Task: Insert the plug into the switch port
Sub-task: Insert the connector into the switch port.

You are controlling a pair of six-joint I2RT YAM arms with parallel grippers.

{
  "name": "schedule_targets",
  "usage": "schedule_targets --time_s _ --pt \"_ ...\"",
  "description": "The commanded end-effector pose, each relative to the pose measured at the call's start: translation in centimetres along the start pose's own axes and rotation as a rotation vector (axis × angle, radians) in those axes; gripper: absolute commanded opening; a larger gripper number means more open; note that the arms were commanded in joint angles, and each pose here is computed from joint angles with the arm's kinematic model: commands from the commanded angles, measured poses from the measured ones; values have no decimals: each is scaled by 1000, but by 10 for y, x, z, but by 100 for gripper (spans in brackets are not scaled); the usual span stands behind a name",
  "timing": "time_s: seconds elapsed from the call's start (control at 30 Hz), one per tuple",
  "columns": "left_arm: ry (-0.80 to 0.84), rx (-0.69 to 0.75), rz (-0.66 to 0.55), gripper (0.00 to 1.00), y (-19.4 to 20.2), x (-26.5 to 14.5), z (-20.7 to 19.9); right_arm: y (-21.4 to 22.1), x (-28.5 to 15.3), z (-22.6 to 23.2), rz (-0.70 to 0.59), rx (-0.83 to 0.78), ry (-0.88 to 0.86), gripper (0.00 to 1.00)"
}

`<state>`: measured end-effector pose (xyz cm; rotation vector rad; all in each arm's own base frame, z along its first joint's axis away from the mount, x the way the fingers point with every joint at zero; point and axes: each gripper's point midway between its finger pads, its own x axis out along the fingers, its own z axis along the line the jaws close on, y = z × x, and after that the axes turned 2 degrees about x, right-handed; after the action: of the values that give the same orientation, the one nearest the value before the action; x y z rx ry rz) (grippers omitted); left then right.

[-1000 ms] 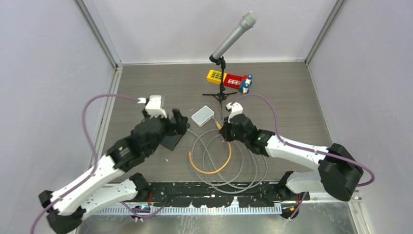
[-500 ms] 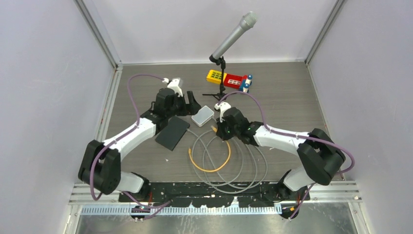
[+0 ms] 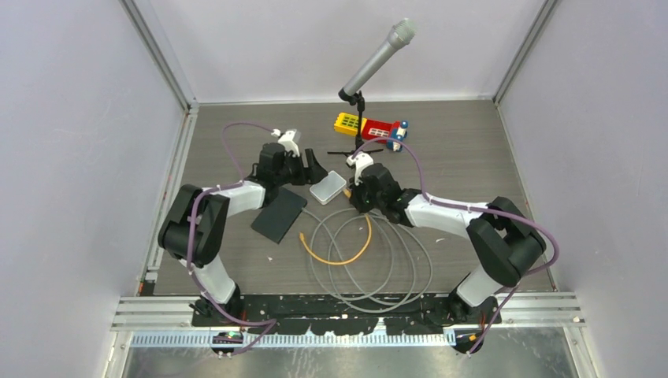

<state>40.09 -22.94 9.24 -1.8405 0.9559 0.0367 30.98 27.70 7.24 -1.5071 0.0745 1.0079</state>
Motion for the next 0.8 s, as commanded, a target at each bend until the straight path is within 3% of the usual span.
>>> schedule_targets --time_s 0.0,0.17,0.33,0.77 --pt "75 62 -82 71 -23 7 -14 -30 6 6 -104 -6 -32 1" --pt "89 38 -48 69 -11 13 -10 -25 15 6 -112 -5 -41 0" --pt "38 15 67 63 1 6 -6 -15 24 10 -77 -1 -78 1" --pt "128 -31 75 60 19 22 -10 4 19 2 -31 -18 -49 0"
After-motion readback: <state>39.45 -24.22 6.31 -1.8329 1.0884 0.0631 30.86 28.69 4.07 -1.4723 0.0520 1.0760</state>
